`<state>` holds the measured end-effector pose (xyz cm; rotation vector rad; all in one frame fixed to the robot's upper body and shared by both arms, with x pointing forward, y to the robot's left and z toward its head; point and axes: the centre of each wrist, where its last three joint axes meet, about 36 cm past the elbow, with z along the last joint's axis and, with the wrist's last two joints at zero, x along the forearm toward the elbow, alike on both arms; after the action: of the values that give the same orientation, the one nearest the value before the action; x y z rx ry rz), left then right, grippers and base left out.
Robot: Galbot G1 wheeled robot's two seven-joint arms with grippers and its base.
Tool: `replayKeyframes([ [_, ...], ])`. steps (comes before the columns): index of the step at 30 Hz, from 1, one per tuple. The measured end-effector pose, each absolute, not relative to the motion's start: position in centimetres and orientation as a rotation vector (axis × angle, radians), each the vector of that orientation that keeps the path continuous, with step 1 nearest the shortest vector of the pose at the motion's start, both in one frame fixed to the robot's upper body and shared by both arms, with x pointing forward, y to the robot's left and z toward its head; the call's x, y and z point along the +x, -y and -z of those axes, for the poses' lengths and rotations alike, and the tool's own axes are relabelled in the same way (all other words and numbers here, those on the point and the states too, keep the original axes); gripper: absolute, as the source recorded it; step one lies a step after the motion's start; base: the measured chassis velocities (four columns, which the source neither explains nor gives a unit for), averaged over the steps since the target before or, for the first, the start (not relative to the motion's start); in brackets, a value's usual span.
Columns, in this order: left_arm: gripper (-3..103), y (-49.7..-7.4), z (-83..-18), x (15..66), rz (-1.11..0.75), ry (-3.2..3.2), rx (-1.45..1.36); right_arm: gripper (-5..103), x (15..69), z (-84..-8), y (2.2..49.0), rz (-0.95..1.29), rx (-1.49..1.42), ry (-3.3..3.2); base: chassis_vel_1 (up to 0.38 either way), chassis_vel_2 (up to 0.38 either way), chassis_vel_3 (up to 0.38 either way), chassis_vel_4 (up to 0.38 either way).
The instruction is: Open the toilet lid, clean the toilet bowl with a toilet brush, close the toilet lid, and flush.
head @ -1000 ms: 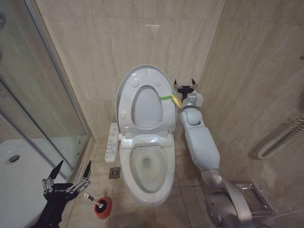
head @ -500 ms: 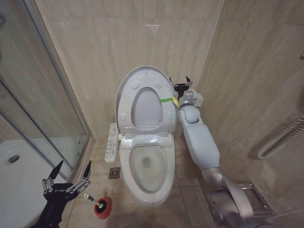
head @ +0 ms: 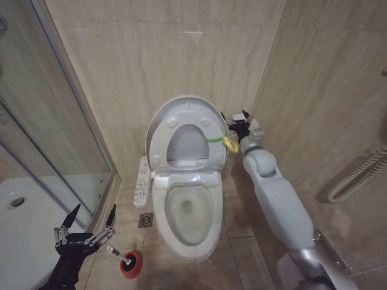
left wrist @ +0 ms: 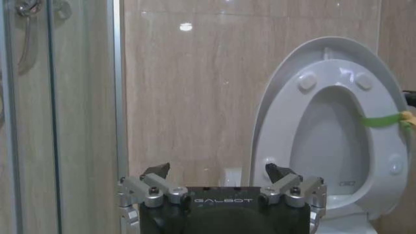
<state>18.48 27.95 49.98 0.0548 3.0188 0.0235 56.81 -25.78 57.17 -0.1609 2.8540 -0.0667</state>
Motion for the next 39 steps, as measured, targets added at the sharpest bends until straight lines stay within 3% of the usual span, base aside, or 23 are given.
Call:
replayKeyframes([
  [15, 99, -28.0, -50.0, 18.5, -0.023, -3.019, 0.055, 100, 43.4, -55.3, 27.1, -0.004, -0.354, -2.929, 0.0, 0.0, 0.0, 0.0],
  [26, 99, -28.0, -50.0, 18.5, -0.023, -3.019, 0.055, 100, 41.0, -56.3, 26.5, -0.084, -0.243, -2.994, 0.0, 0.0, 0.0, 0.0],
  [39, 99, -28.0, -50.0, 18.5, -0.023, -3.019, 0.055, 100, 34.1, -53.5, 25.1, -0.093, -0.216, -3.071, 0.0, 0.0, 0.0, 0.0],
])
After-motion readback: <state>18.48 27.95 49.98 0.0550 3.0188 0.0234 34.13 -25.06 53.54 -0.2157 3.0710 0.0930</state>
